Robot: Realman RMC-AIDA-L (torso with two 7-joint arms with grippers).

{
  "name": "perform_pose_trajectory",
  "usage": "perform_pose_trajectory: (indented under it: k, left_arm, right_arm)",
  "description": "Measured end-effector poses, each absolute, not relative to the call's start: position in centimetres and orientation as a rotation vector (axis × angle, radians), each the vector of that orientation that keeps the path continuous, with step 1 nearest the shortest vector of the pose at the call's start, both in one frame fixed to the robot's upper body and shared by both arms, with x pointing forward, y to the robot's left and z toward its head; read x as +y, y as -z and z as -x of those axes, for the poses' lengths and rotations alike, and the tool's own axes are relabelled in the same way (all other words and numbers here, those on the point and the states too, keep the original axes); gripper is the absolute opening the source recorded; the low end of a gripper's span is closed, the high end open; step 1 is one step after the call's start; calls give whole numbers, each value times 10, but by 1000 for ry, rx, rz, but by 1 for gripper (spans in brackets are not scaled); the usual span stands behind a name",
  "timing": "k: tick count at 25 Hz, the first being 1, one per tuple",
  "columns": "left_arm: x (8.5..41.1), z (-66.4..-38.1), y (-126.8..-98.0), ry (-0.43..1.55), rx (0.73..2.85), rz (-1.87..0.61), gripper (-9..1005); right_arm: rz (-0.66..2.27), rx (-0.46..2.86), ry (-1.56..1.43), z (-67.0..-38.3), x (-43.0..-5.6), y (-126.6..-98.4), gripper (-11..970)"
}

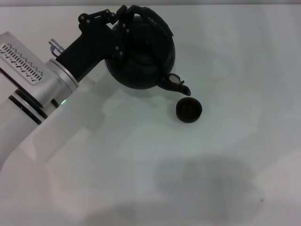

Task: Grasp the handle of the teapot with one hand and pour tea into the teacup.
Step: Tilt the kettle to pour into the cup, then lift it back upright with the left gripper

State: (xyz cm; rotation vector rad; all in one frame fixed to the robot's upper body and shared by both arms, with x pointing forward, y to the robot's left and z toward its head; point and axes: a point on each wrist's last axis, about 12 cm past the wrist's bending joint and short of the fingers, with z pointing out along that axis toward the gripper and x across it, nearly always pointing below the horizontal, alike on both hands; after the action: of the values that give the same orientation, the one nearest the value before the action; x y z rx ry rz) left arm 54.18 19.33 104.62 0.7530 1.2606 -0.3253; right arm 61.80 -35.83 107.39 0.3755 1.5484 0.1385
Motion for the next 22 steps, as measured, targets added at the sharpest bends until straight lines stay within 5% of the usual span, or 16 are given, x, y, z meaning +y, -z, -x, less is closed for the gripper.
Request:
perform_pose_trajectory:
  k: [22]
  left_arm:
    - [186,-551,-1044,208,1257,-863,109]
  right_arm:
    - [-402,1559,-167,-616,-355,-1069,844]
